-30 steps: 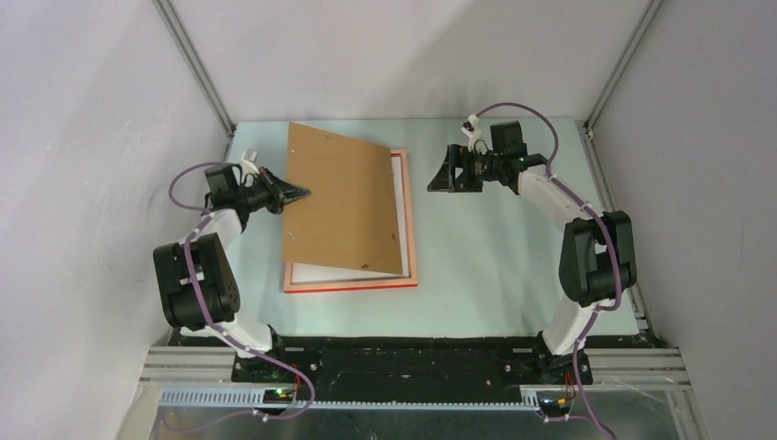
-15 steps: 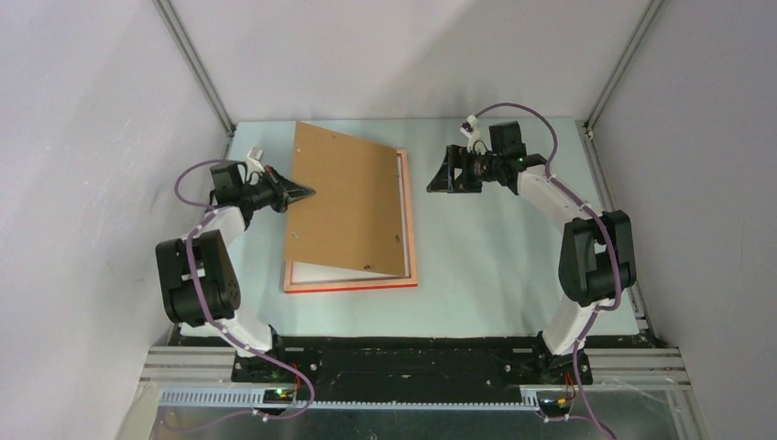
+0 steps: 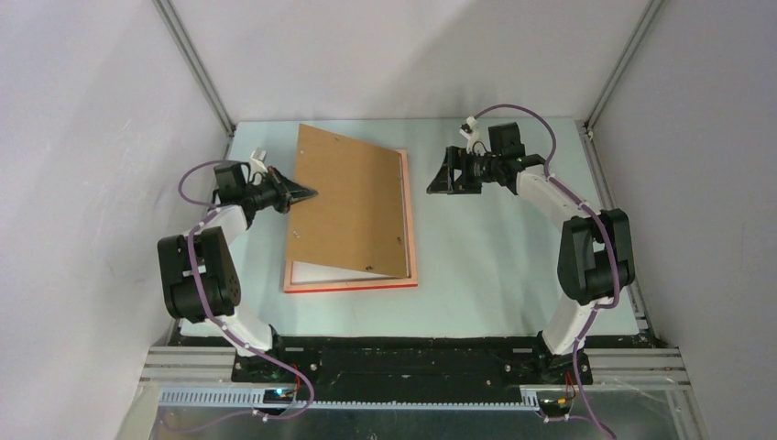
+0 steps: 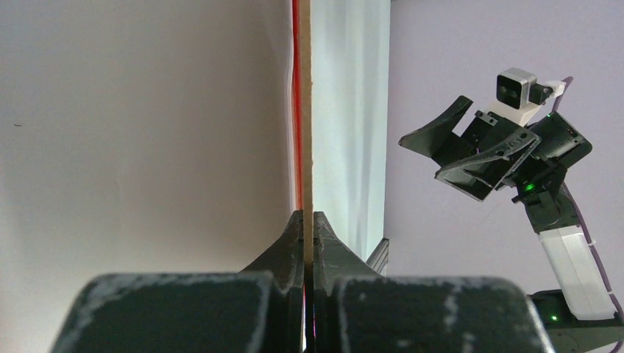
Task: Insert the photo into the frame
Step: Place the photo frame item in the photo frame.
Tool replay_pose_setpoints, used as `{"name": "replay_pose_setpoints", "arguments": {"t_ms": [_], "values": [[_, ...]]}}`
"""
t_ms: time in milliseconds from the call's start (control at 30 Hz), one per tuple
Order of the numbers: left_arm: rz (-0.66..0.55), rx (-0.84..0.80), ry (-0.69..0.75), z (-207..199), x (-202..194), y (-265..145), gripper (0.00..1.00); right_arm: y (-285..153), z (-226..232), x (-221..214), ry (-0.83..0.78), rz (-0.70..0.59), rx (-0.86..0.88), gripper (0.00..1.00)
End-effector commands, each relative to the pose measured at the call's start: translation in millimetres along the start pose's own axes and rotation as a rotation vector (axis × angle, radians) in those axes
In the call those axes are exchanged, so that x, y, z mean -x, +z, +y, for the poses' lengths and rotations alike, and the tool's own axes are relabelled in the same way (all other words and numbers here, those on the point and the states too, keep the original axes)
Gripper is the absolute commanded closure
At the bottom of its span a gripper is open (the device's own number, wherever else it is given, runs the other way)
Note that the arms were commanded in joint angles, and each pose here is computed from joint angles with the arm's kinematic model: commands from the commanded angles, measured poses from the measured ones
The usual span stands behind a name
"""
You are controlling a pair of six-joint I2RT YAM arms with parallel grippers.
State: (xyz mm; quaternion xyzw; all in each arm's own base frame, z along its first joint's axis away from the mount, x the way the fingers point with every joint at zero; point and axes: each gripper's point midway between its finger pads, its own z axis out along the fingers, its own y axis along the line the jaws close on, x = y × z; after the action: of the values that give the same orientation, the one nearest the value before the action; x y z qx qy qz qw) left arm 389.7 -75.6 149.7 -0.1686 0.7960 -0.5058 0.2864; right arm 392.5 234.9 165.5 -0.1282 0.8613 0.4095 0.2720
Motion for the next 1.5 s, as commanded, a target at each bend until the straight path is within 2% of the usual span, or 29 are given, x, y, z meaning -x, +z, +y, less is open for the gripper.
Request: {"name": "replay_pose_setpoints", "arguments": {"t_ms": [0,1467], "values": [[0.023,-0.096,0.068,-33.7,7.1,-0.4,1.0,1.0,1.5,5.3,-0.028,-0.009,-0.005,0.12],[0.015,-0.046,0.036,-18.7,-0.8,1.9,1.0,5.0,-0.5,1.1,-0.024,0.005,-0.009,0.13]]}}
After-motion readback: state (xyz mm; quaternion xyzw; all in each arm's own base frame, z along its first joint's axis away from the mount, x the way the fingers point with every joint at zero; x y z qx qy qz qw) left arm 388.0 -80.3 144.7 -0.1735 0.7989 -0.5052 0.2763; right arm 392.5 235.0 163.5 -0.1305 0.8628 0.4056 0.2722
